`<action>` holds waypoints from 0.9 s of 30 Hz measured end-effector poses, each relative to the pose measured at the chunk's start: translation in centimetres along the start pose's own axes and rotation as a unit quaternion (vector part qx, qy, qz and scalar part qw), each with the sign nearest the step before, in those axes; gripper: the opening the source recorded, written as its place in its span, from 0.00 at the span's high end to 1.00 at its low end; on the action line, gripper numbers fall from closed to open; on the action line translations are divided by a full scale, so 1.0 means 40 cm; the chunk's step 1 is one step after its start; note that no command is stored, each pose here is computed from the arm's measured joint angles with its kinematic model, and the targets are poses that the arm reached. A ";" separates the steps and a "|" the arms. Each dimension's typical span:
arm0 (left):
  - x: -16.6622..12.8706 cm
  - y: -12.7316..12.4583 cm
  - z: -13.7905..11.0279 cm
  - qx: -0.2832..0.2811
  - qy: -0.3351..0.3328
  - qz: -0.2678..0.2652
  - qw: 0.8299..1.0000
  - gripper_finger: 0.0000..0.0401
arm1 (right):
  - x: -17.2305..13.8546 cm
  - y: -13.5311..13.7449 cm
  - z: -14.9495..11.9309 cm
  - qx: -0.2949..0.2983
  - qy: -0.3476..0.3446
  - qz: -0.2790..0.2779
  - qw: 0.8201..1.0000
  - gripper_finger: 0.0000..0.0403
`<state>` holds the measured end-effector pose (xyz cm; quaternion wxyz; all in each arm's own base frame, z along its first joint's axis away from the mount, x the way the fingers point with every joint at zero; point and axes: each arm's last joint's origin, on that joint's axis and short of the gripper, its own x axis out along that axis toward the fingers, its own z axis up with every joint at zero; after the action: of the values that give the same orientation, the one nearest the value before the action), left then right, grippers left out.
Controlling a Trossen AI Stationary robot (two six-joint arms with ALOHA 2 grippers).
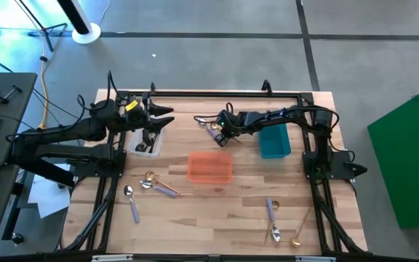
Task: Sort silverware by color (type)
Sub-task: Put the top center gold spoon into the blue bin
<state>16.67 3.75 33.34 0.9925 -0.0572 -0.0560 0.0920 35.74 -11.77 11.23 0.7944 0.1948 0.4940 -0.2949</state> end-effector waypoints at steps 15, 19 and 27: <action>0.000 0.000 0.000 -0.001 0.000 0.000 1.000 0.63 | -0.051 0.000 0.010 -0.011 -0.009 0.030 0.999 0.99; 0.000 0.000 0.000 -0.001 0.000 0.000 1.000 0.63 | -0.130 0.002 0.024 -0.027 -0.056 0.055 0.997 1.00; 0.000 0.000 0.001 0.000 -0.001 0.000 1.000 0.63 | -0.241 -0.018 -0.116 0.035 -0.134 0.109 0.984 1.00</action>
<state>16.66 3.74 33.37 0.9925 -0.0572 -0.0568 0.0916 28.91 -6.86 17.87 0.8736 0.2333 0.3482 -0.2472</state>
